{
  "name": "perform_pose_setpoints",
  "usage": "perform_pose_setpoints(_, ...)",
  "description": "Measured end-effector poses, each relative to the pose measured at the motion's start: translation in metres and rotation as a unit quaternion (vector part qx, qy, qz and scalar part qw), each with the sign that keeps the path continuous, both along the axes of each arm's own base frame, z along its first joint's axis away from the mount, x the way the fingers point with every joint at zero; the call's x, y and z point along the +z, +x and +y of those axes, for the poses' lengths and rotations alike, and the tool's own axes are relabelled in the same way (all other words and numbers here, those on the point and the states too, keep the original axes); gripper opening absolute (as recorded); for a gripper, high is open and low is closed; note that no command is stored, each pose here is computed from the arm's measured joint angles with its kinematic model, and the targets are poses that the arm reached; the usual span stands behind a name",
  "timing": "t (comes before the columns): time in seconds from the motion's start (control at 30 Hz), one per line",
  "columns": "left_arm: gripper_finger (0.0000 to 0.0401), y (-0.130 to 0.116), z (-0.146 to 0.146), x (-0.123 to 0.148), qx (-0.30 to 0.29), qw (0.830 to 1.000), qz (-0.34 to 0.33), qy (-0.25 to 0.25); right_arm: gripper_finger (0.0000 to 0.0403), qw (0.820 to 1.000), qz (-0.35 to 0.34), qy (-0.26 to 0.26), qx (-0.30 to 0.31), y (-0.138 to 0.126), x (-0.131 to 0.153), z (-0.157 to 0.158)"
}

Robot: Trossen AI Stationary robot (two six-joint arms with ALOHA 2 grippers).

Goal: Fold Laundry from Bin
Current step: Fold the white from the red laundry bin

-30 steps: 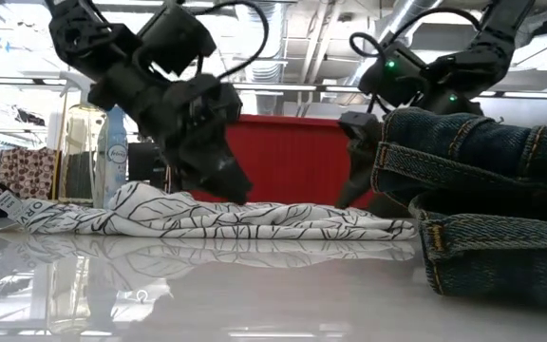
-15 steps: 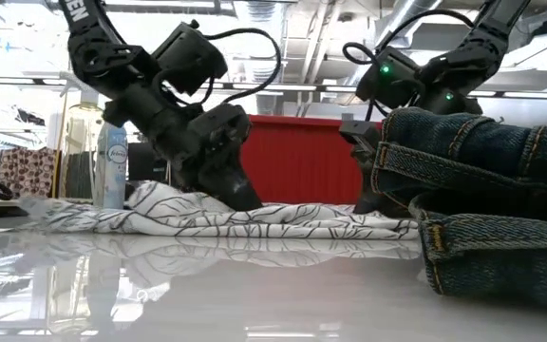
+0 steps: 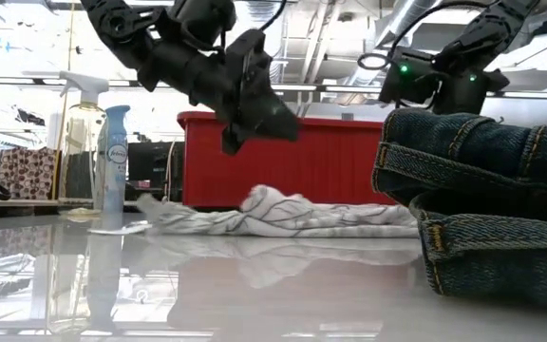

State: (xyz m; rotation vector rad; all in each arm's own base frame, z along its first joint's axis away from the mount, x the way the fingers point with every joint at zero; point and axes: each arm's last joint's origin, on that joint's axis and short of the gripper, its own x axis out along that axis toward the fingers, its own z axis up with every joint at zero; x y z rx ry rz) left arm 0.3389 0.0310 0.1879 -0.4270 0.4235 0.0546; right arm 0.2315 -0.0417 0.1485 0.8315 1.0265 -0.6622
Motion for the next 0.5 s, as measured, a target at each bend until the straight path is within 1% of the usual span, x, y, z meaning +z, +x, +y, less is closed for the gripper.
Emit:
perform_pose_setpoints(0.07, 0.0052, -0.001, -0.003, -0.003, -0.010, 1.000, 0.016, 0.014, 0.0024, 1.000, -0.005, -0.005, -0.003, -0.002, 0.004, -0.001)
perform_pose_setpoints(0.13, 0.0017, -0.001, -0.009, -0.004, -0.017, 0.999, 0.017, 0.039, 0.0024, 1.000, -0.011, -0.006, -0.009, -0.003, 0.007, -0.004)
perform_pose_setpoints(0.17, 0.0009, 0.000, -0.011, -0.003, -0.014, 0.998, 0.015, 0.053, 0.0024, 1.000, -0.015, -0.007, -0.012, -0.003, 0.008, -0.005)
perform_pose_setpoints(0.3, 0.0002, 0.000, -0.020, -0.004, -0.017, 0.995, 0.021, 0.091, 0.0024, 1.000, -0.019, -0.008, -0.022, -0.005, 0.009, -0.009)
perform_pose_setpoints(0.4, 0.0000, -0.002, -0.025, -0.008, -0.025, 0.994, 0.044, 0.097, 0.0024, 0.999, -0.019, -0.007, -0.027, -0.005, 0.009, -0.011)
perform_pose_setpoints(0.5, 0.0000, 0.000, -0.026, -0.019, -0.033, 0.993, 0.063, 0.097, 0.0024, 0.999, -0.018, -0.007, -0.028, -0.005, 0.009, -0.012)
